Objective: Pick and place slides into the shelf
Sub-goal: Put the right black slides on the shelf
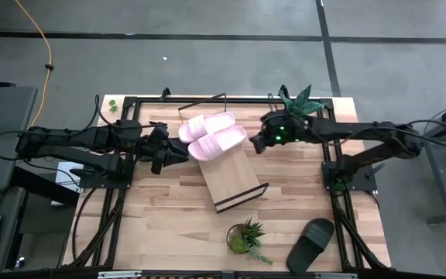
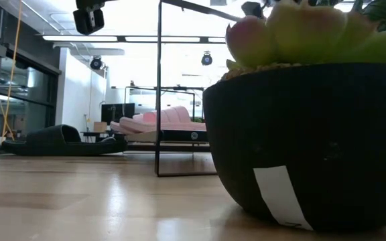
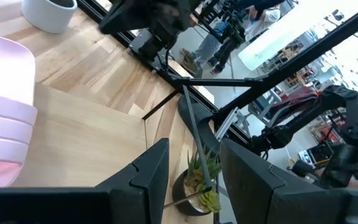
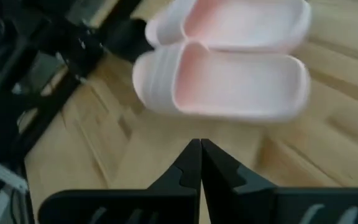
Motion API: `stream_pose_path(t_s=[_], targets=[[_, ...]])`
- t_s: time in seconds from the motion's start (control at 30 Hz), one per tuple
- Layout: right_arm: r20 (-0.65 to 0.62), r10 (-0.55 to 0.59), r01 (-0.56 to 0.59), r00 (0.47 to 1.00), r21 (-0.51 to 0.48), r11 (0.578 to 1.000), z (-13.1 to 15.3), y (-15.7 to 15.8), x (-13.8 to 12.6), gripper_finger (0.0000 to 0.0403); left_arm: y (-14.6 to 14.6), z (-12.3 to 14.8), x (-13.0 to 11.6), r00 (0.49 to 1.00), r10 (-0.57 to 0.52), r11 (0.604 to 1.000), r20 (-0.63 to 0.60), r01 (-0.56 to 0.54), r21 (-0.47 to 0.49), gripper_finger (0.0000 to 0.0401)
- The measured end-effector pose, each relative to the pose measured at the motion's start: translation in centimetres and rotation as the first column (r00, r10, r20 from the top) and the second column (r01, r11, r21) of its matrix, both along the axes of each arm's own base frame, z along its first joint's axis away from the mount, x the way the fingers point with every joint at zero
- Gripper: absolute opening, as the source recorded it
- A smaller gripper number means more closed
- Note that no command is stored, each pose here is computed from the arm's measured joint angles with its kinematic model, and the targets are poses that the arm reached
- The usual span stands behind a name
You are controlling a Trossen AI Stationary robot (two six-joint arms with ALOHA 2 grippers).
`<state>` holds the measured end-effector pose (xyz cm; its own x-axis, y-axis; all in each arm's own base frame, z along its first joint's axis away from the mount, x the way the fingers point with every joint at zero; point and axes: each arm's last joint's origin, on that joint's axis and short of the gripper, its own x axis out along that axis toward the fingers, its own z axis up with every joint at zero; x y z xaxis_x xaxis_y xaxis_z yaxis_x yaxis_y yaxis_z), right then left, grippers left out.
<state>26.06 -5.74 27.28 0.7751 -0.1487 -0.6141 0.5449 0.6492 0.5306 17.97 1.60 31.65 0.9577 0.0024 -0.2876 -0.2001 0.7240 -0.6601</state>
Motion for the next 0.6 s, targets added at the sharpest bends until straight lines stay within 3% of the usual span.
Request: stream_pose_path(t_s=[0.13, 0.27, 0.47, 0.6], targets=[[-0.066, 0.037, -0.035, 0.997, 0.039, 0.999, 0.9, 0.9, -2.5, 0.0006, 0.0, 0.0, 0.0, 1.0, 0.0, 1.0, 0.001, 0.0, 0.0, 0.0133], [-0.095, 0.072, -0.062, 0.993, 0.1, 0.993, 1.6, 2.3, -4.2, 0.0037, 0.0, 0.0, 0.0, 1.0, 0.001, 1.0, 0.0, -0.001, -0.003, 0.0133], [-0.172, 0.134, -0.091, 0.976, 0.238, 0.967, 1.4, 5.2, -5.4, 0.0098, 0.0, 0.0, 0.0, 1.0, 0.004, 1.0, 0.0, -0.004, -0.007, 0.0133], [-0.261, 0.157, -0.08, 0.953, 0.282, 0.956, 0.8, 7.2, -5.8, 0.0113, 0.0, 0.0, 0.0, 1.0, 0.006, 1.0, 0.0, -0.006, -0.008, 0.0133]])
